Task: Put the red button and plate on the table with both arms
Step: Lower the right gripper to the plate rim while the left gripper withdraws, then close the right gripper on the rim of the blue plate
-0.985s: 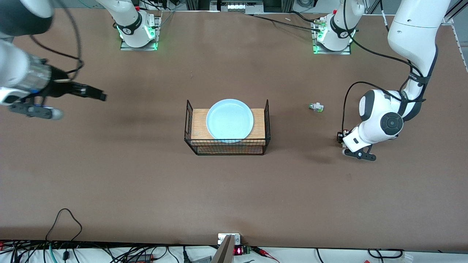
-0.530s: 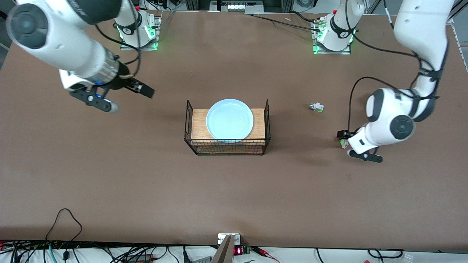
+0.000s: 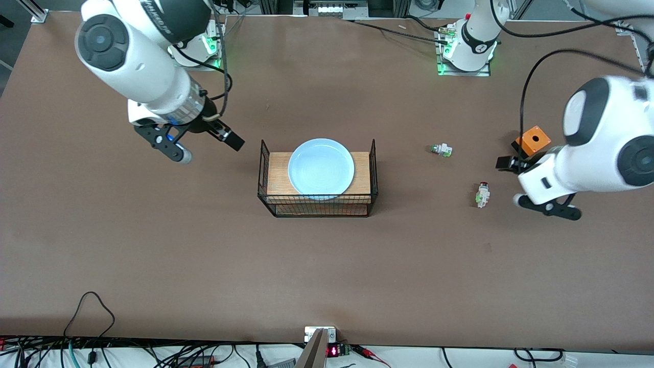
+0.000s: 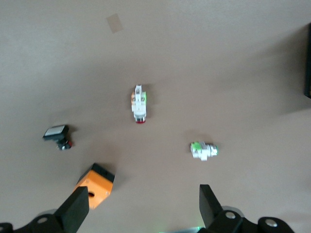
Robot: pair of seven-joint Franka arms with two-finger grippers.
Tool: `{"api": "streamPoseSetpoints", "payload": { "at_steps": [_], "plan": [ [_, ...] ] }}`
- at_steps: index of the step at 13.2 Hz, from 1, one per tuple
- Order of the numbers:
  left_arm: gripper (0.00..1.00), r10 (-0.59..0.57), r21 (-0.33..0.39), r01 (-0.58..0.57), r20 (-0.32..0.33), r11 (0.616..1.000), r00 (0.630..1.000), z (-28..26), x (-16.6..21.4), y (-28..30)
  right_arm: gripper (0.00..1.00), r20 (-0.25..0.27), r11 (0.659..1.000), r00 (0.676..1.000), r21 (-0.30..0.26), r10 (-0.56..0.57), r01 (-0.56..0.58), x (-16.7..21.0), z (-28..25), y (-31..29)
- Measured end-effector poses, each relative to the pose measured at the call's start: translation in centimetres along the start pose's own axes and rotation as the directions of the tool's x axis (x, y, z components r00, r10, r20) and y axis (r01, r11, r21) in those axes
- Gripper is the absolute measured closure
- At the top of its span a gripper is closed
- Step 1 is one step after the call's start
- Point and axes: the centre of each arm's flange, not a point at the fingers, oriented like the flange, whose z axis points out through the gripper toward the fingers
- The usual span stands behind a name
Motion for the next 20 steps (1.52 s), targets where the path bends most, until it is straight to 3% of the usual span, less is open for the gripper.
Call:
{"api": "streamPoseSetpoints", "payload": {
  "at_steps": [2, 5, 7, 9, 14, 20],
  "plan": [
    [0.0, 0.004, 0.005, -0.003, -0.036, 1.0, 0.999, -2.9, -1.3, 0.4, 0.0, -0.006, 0.999, 0.999, 0.012, 0.052, -0.052, -1.5, 1.7, -1.8],
    [0.0, -0.034, 0.02, 0.039, -0.196, 0.999, 0.98, -6.6, -2.5, -0.2, 0.0, -0.016, 0.984, 0.985, 0.058, 0.169, -0.168, -3.9, 4.6, -4.8],
    [0.0, -0.115, 0.014, 0.127, -0.333, 0.992, 0.936, -9.1, -5.0, 0.0, 0.0, -0.018, 0.984, 0.985, 0.065, 0.17, -0.168, -6.1, 6.7, -6.5],
    [0.0, -0.167, -0.001, 0.181, -0.398, 0.983, 0.902, -9.5, -7.8, -0.2, 0.0, -0.028, 0.987, 0.987, 0.055, 0.156, -0.154, -7.3, 8.6, -7.4],
    [0.0, -0.109, 0.021, 0.128, -0.393, 0.992, 0.913, -7.7, -8.6, 0.0, 0.0, -0.092, 0.995, 0.991, -0.015, 0.096, -0.097, -8.4, 13.6, -8.6],
    [0.0, -0.114, 0.025, 0.134, -0.385, 0.991, 0.916, -7.3, -9.1, -3.3, 0.0, -0.125, 0.997, 0.99, -0.025, 0.069, -0.072, -8.2, 18.1, -9.7]
  ]
}}
